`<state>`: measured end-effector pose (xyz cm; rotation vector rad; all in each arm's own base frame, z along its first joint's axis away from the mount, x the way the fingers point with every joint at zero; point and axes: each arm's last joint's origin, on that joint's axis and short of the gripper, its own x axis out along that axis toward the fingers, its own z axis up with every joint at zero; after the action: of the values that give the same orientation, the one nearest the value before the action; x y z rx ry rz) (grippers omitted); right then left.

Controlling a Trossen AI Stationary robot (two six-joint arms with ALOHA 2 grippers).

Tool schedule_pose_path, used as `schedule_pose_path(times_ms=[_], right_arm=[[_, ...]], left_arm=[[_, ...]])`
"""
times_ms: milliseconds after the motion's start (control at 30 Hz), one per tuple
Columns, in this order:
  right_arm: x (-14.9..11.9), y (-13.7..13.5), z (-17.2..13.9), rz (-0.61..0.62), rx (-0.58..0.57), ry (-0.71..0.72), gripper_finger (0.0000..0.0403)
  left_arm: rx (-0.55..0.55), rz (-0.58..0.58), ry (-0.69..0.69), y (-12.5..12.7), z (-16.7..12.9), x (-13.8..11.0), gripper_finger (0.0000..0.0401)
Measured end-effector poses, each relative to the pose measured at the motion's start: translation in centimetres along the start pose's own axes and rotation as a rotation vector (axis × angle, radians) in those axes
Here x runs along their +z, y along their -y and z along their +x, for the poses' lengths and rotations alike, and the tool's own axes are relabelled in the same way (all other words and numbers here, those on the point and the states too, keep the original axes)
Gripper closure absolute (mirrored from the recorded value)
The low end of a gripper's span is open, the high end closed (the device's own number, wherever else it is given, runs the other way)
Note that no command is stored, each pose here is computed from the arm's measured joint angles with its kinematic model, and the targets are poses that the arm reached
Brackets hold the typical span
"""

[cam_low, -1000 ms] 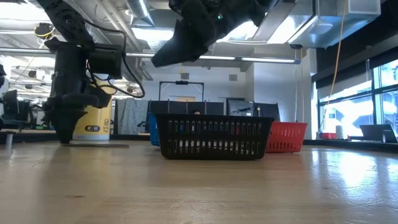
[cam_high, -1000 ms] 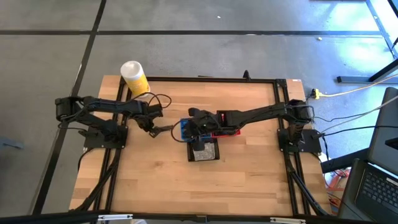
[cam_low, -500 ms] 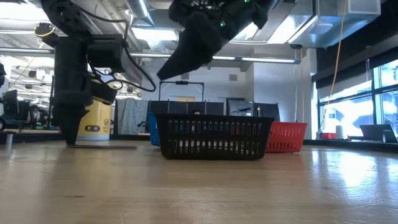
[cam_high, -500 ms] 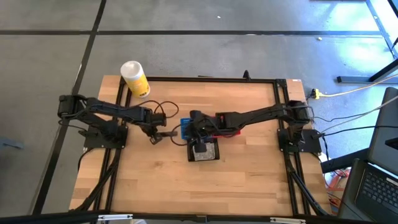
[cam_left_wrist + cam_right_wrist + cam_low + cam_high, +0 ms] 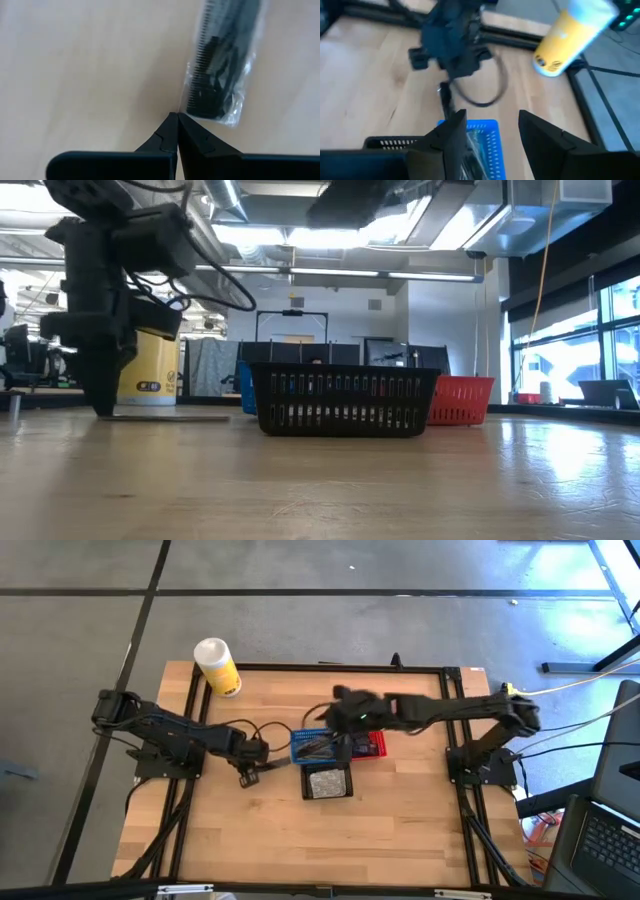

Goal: Pick & Place Travel size toiletries
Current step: Put the black comb into the blue bin

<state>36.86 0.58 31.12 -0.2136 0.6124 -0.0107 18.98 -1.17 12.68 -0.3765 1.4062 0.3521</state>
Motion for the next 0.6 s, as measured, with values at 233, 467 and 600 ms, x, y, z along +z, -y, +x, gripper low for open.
schedule_pose_path(times_ms=[233,467,600], right_arm=[[1.4,2.6,-5.6,0.128,-0.118,0.112,0.0229],[1.7,3.1,-7.8,0.148,-0.152,0.142,0.0234],[1.6,3.0,-7.8,0.146,-0.151,0.130,0.0232]], left_arm=[[-0.053,0.078,0.018,2.1,0.0,-1.0,0.0400],[-0.092,-0.008,0.009,2.6,-1.0,-1.6,0.0400],[-0.124,-0.017,0.054,2.9,-2.4,-1.1,0.0400]])
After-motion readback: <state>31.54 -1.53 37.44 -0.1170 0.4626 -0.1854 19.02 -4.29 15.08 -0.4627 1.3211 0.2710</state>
